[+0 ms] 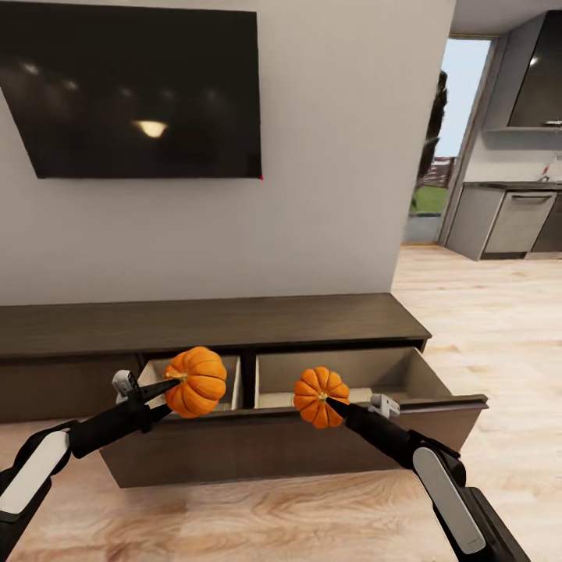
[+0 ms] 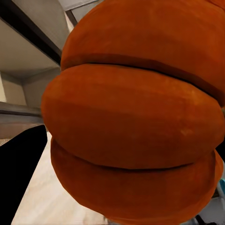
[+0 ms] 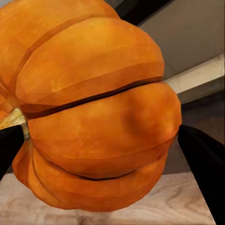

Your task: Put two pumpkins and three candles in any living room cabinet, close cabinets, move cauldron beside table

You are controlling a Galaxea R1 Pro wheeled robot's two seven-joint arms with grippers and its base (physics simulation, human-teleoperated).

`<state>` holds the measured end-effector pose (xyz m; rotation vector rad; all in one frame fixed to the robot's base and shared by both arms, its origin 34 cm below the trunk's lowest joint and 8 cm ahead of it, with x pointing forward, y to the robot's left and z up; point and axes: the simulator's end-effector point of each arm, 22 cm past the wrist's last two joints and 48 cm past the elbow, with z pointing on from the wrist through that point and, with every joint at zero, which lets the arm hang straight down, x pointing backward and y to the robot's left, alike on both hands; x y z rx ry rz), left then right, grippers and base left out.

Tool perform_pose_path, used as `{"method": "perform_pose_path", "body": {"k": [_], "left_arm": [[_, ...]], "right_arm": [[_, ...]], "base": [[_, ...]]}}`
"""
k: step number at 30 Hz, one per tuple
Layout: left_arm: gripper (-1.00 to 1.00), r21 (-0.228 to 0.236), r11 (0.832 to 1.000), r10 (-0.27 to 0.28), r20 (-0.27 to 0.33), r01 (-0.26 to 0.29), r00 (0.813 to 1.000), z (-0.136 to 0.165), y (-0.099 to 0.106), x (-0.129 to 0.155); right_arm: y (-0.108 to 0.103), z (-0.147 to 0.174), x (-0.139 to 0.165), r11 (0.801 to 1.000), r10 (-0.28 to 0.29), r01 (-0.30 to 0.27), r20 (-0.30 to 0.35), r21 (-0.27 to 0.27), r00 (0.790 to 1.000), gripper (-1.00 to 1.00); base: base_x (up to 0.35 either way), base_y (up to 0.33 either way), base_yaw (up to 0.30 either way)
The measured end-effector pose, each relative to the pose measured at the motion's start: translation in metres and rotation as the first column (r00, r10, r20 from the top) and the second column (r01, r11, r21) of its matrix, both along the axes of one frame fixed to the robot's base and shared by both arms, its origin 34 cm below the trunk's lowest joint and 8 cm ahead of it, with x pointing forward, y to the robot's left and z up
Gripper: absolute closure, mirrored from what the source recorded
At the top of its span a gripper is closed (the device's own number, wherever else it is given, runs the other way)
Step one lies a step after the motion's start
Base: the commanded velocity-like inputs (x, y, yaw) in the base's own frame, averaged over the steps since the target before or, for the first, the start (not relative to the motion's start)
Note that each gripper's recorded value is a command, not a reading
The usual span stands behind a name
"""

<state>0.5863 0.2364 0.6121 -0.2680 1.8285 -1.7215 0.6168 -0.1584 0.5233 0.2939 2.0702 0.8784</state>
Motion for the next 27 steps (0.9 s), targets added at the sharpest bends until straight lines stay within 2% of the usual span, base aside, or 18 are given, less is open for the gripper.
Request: {"method": "perform_pose_path", "body": {"k": [8, 17, 27], "left_arm": [[1.0, 0.004, 1.0, 0.001, 0.003, -0.001, 1.0, 0.0, 0.0, 0.0], [1.0, 0.008, 1.0, 0.002, 0.002, -0.002, 1.0, 0.0, 0.0, 0.0], [1.0, 0.006, 1.0, 0.001, 0.003, -0.001, 1.0, 0.0, 0.0, 0.0]], "right_arm": [[0.0, 0.004, 0.0, 1.0, 0.003, -0.003, 0.01, 0.002, 1.0, 1.0], [0.003, 0.012, 0.001, 1.0, 0.01, -0.011, 0.029, 0.009, 1.0, 1.0], [0.002, 0.013, 0.001, 1.0, 0.01, -0.011, 0.031, 0.008, 0.999, 1.0]], "base": [[0.088, -0.253, -0.084], [0.227, -0.216, 0.106], [0.216, -0.249, 0.011]]}}
